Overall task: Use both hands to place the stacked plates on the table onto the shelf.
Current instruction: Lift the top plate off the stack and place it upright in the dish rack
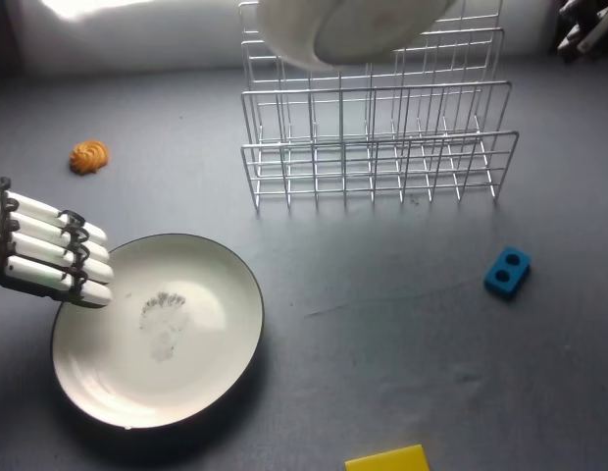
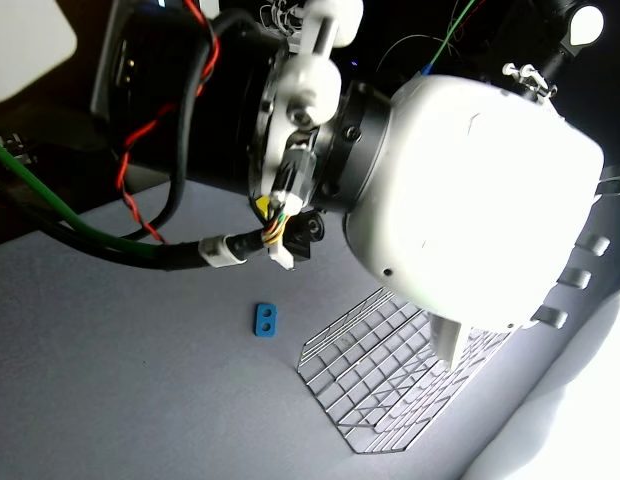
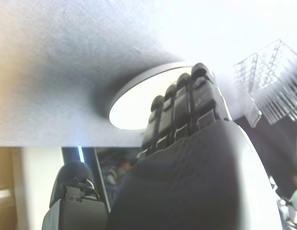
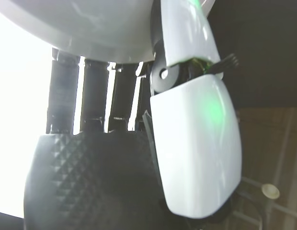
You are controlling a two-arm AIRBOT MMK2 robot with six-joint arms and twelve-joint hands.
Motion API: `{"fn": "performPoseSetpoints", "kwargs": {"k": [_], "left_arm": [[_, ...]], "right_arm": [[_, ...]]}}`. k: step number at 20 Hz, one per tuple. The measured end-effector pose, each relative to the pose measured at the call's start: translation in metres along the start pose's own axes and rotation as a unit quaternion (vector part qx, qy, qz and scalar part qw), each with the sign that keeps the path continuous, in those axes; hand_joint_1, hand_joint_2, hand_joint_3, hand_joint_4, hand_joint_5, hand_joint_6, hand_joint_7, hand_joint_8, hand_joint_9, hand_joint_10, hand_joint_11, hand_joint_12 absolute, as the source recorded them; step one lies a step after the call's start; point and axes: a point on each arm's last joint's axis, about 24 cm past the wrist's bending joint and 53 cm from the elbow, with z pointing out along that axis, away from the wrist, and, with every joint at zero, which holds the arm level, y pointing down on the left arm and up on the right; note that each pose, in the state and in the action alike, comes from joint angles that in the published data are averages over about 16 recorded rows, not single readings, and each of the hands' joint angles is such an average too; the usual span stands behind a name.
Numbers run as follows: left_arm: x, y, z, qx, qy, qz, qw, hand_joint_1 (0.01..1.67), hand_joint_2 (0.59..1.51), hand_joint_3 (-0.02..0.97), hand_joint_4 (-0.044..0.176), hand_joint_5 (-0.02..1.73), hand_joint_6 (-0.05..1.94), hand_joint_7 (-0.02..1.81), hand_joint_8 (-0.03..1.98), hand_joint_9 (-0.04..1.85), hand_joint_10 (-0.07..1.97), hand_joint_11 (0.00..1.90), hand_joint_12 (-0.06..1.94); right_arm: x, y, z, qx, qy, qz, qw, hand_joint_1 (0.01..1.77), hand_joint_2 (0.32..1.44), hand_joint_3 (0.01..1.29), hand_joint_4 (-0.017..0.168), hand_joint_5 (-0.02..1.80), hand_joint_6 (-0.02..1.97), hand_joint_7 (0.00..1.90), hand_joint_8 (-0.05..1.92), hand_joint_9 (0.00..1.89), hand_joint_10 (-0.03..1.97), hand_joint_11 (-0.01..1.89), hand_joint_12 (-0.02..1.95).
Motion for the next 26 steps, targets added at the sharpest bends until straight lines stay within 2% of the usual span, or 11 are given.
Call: {"fn": "performPoseSetpoints", "kwargs": {"k": [4,14,26], "left_arm": [[0.002,0.001,0.004,-0.001,0.002,-0.002,1.0,0.01,1.084,0.013,-0.003,0.02,0.02,0.02,-0.01,0.02,0.01,0.01,0.01],[0.01,0.004,0.012,-0.005,0.008,-0.009,0.9999,0.01,1.085,0.013,-0.004,0.02,0.02,0.02,-0.01,0.0,-0.01,0.02,0.0],[0.022,0.01,0.018,-0.015,0.016,-0.026,0.9994,0.01,1.083,0.013,-0.005,0.02,0.01,0.01,-0.01,-0.02,-0.04,0.03,0.01]], "right_arm": [[-0.001,-0.011,0.002,0.014,-0.003,0.008,0.9999,1.38,0.94,0.01,-0.005,0.99,0.81,1.19,0.6,1.13,0.73,0.96,0.93],[-0.005,-0.045,0.011,0.056,-0.016,0.043,0.9974,1.36,0.95,0.01,-0.006,0.99,0.81,1.2,0.59,1.15,0.72,0.97,0.88],[-0.003,-0.089,0.025,0.097,-0.022,0.06,0.9932,1.33,0.96,0.01,-0.009,0.98,0.81,1.2,0.61,1.2,0.48,0.98,0.88]]}}
